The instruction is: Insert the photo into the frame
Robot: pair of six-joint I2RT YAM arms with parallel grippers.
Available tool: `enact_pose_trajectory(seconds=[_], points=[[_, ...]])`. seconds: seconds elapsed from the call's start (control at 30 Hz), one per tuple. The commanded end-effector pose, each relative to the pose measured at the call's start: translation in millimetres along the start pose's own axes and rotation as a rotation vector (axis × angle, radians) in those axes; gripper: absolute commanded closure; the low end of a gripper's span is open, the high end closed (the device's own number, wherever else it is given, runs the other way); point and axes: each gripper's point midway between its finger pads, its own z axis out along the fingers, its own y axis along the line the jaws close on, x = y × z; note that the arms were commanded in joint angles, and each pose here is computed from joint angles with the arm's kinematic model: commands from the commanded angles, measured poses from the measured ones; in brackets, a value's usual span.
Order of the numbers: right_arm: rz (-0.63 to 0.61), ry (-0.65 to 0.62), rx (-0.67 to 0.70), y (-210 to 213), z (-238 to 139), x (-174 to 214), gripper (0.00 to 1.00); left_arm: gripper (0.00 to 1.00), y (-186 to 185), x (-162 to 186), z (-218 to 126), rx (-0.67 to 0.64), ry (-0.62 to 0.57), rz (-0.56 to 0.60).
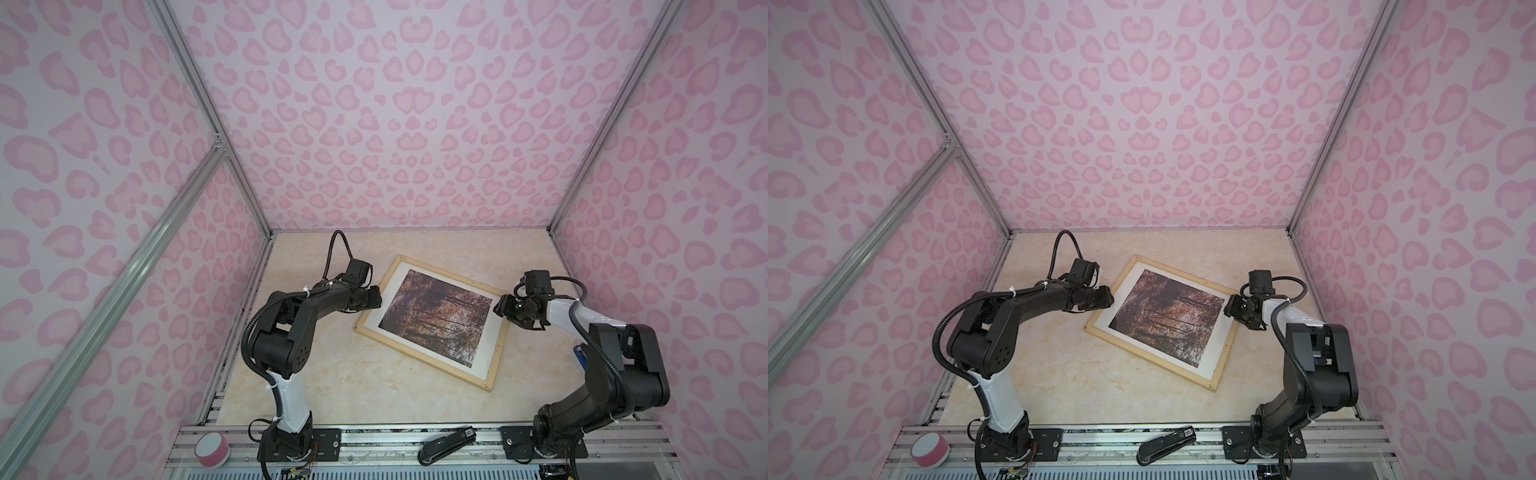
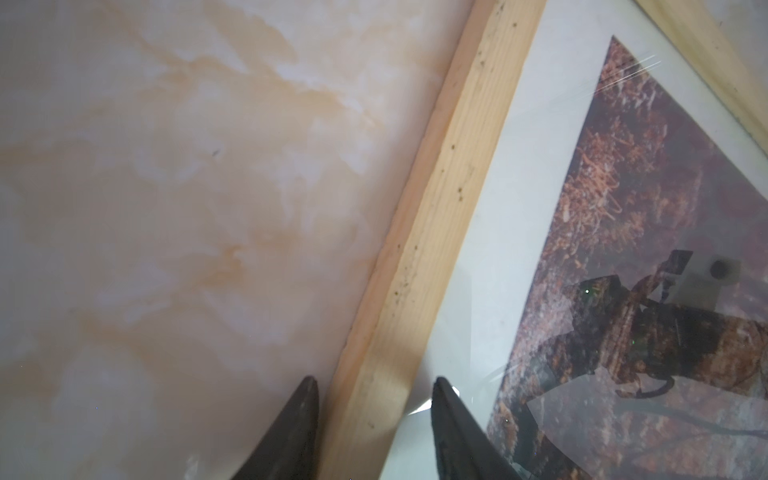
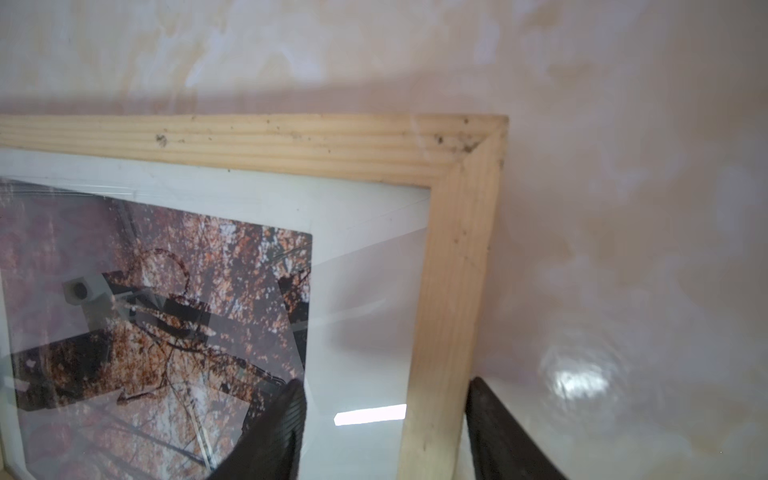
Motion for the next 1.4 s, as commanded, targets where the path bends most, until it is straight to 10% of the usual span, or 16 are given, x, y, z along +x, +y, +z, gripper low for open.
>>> enact_pose_trajectory(seconds=[0.0,0.7,1.1,1.37], points=[[-0.068,-0.011,-0.100,28,12,-25,0.39,0.53,7,18,-10,-0.035,0.018,-0.053],[-0.196,0.009,-0.291,156,98,-113,0.39,0.52,14,111,-50,-0.194,0.007,-0.180],[-0.198,-0.115,-0.254,150,54,-156,0.38,0.45,4,58,-97,-0.254,-0.129,-0.055],[-0.150,-0.197,-0.199,112,0,-105,0.38,0.43,-23,-33,-85,-0.218,-0.193,0.079]])
